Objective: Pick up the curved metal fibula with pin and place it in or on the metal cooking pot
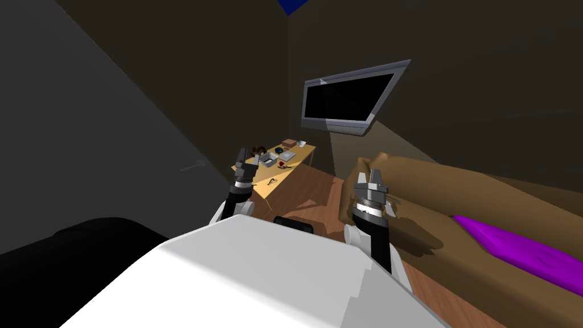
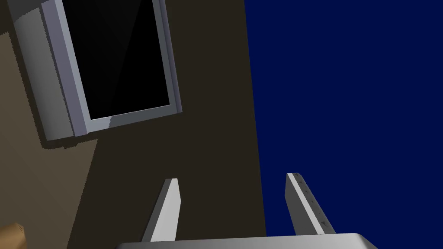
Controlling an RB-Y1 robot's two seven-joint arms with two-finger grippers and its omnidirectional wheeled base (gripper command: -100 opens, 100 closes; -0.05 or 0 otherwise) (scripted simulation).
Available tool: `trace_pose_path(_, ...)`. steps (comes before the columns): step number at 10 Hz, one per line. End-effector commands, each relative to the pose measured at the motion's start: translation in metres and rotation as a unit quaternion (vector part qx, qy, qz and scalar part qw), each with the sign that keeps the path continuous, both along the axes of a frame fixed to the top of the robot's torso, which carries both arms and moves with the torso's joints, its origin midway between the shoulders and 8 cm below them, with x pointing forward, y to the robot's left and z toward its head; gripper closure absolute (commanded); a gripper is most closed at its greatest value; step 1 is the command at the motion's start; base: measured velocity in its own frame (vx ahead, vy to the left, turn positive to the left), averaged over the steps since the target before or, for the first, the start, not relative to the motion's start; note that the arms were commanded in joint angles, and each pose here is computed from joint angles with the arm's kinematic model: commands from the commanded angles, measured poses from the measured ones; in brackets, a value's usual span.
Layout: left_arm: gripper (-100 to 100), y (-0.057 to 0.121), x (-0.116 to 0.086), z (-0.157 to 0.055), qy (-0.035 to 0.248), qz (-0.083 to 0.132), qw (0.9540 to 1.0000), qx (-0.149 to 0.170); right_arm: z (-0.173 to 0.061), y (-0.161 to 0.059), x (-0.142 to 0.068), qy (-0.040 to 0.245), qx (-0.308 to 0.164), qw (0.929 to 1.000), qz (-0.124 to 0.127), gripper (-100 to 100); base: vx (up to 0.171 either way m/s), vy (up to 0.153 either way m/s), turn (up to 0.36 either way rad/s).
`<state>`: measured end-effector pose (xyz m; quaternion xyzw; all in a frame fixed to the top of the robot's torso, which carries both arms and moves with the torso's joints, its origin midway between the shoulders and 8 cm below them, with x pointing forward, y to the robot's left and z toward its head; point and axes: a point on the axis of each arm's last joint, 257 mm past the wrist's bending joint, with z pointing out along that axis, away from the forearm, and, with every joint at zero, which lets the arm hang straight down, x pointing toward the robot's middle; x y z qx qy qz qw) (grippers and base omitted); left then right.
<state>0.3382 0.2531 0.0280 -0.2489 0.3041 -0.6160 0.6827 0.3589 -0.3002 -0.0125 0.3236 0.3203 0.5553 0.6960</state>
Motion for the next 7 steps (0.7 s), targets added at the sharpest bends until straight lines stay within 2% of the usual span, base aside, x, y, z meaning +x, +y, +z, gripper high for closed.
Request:
trace_pose_path(1,-100,0.008,0.01,-0.016,0.023,-0.006,0.9997,-0.008,0.0,0.0,0.0,0.0,0.0,1.0,0.0,0,0.03,0.015,-0.023)
trace_pose_path(5,-100,0.029,0.039,-0.064,0.083,-0.016,0.9955,-0.042,0.0,0.0,0.0,0.0,0.0,1.0,0.0,0,0.038,0.007,-0.029)
trace_pose_path(6,-100,0.03,0.04,-0.068,0.087,-0.015,0.9952,-0.042,0.0,0.0,0.0,0.0,0.0,1.0,0.0,0,0.026,0.0,-0.007)
trace_pose_path(7,-100,0.036,0.047,-0.081,0.102,-0.017,0.9932,-0.054,0.0,0.0,0.0,0.0,0.0,1.0,0.0,0,0.022,0.001,-0.02)
